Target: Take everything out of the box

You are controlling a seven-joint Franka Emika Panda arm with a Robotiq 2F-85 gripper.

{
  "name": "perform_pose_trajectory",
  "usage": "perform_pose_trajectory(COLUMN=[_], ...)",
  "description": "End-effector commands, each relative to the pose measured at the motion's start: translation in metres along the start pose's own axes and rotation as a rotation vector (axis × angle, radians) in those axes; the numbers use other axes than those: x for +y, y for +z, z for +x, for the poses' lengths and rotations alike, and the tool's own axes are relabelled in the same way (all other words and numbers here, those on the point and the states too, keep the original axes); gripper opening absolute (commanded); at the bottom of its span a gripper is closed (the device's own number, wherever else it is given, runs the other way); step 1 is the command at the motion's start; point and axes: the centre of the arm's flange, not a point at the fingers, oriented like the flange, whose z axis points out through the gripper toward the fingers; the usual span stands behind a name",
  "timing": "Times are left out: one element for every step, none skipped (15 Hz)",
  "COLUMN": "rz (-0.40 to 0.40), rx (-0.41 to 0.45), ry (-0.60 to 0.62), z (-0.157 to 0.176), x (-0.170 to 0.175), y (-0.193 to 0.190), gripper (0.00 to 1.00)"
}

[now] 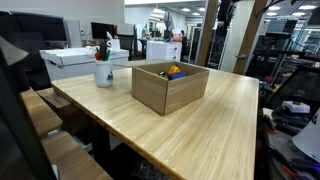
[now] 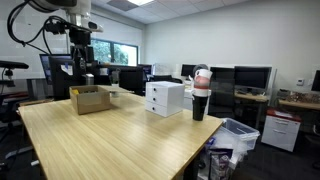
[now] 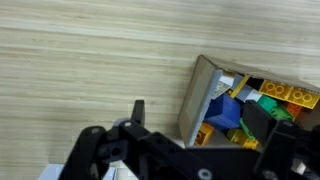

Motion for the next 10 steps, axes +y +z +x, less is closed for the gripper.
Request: perform_pose_trajectory(rz=[0.014,0.009,0.009,0.005,0.007,0.010,0.009,0.014,0.019,0.022], rx=[0.015,0.018,0.023,0.022,0.027,0.025,0.021,0.020,0.016,0.010], ry=[-0.010,-0.018,-0.026,-0.034,-0.040,-0.049,-0.058,-0.064,-0.067,-0.070], z=[0.017,0.020,0.023,0.026,0.028,0.031,0.032,0.033,0.034,0.035], x=[-0.039,-0.049,-0.058,-0.066,-0.074,-0.082,-0.088,-0.092,-0.095,-0.098], y=[0.034,0.042,0.048,0.054,0.061,0.067,0.072,0.078,0.083,0.088], gripper=[1.00,1.00,1.00,1.00,1.00,1.00,1.00,1.00,1.00,1.00])
